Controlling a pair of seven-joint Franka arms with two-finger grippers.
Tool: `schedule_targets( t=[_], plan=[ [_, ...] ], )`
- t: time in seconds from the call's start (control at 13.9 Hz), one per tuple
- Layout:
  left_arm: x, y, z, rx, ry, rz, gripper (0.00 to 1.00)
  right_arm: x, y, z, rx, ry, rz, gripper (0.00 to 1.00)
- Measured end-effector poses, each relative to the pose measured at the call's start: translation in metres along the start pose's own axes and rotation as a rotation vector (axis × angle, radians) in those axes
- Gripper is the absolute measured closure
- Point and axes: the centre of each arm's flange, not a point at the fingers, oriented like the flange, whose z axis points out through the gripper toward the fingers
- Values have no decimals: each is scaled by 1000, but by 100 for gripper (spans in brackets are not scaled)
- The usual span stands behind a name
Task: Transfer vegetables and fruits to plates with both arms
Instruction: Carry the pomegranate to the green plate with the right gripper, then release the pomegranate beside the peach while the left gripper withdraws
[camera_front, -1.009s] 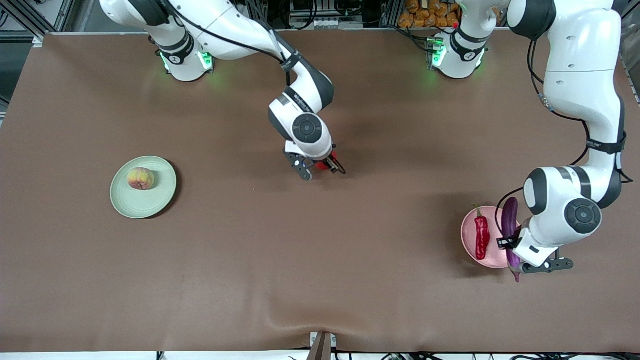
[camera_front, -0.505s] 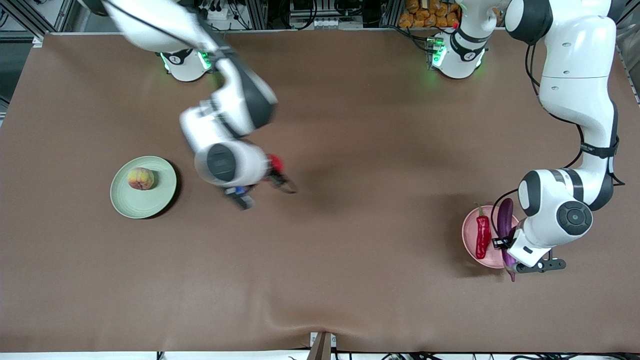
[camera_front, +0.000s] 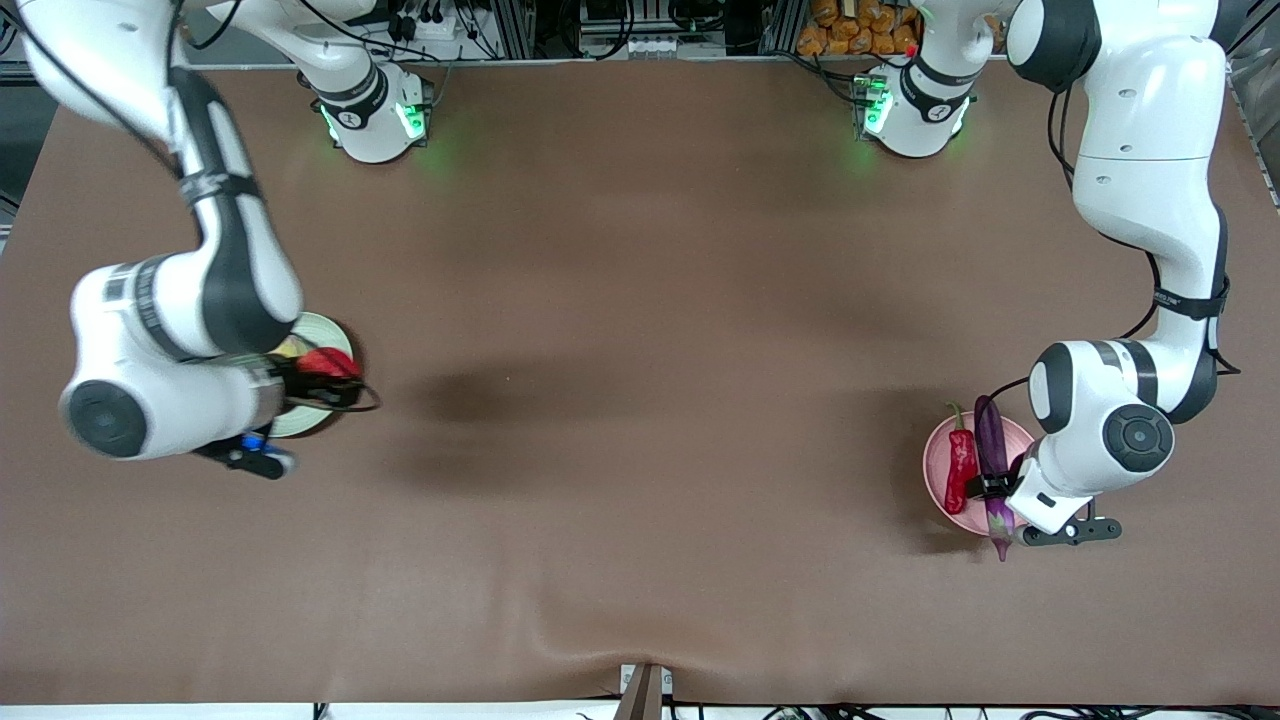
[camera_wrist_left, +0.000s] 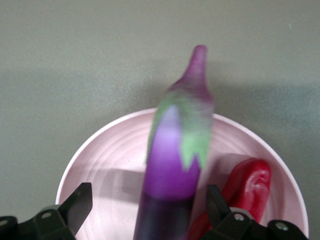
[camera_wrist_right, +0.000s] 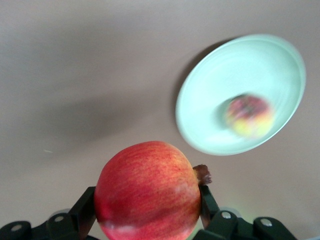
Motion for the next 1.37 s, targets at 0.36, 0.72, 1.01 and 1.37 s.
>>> schedule_targets(
  t=[0.36,0.72,1.01,1.37],
  plan=[
    [10,-1,-20,-4,39,-3,0,32,60,47,-3,48,-87,15],
    [23,-4,-72,-13,119,-9,0,49,99,101,-11,72,-138,15],
    [20,0,-129,-26,128,-5,0,53,110,126,-8,92,-143,15],
    [-15,1,-234,-33,9,1,0,55,107,133,4,89,-143,0]
  ],
)
